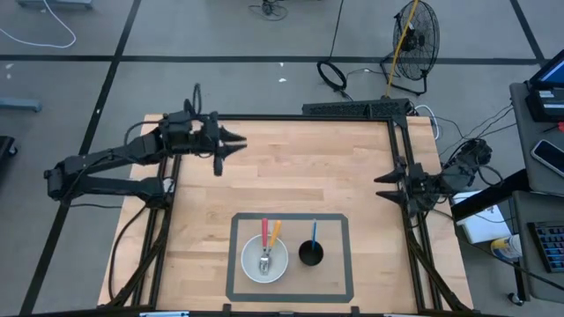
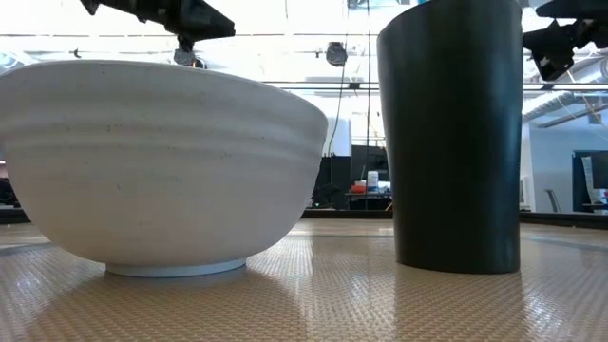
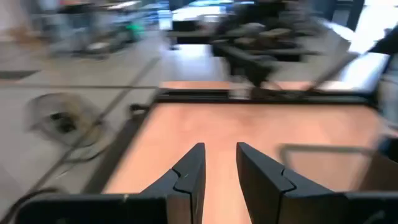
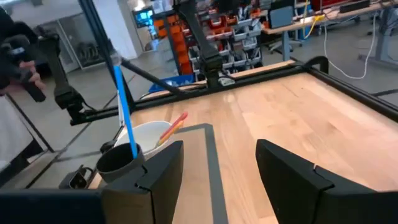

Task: Pick & Place Utensil
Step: Return to Home Position

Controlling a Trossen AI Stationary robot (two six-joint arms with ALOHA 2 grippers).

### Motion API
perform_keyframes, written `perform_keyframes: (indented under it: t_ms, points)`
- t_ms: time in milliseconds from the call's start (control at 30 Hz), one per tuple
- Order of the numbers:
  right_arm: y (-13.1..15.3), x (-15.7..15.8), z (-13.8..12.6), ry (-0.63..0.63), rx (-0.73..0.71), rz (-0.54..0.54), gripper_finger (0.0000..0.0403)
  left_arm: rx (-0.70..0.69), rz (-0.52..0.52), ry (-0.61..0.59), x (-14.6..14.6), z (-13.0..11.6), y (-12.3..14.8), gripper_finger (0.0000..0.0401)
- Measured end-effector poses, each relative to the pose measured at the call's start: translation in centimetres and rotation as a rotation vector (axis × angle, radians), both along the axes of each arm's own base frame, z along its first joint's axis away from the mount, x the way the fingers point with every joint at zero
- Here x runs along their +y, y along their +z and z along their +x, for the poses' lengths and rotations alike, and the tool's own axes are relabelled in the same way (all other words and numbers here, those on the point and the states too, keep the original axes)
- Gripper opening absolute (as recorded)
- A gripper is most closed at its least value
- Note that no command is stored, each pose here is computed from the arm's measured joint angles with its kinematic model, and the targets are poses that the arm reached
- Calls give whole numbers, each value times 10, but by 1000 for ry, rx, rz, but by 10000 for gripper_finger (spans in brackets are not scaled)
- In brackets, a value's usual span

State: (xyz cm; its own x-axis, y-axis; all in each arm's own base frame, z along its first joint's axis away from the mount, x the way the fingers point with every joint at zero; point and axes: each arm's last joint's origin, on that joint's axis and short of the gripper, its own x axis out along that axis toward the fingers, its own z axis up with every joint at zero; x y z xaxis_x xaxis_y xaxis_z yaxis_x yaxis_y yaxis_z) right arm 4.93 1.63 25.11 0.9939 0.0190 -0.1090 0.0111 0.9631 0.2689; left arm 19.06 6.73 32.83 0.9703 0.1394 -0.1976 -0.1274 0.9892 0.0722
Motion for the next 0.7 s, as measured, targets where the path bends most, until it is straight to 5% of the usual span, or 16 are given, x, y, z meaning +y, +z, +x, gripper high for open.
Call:
perform_keyframes:
  t_ms: [300,700]
  points:
    - [-1,-4,-4,-41,-12,-5,199,-63,-4,-130,14,-11,-17,93]
    - [1,-6,-4,-86,-27,-17,201,-163,16,-93,17,-49,-39,93]
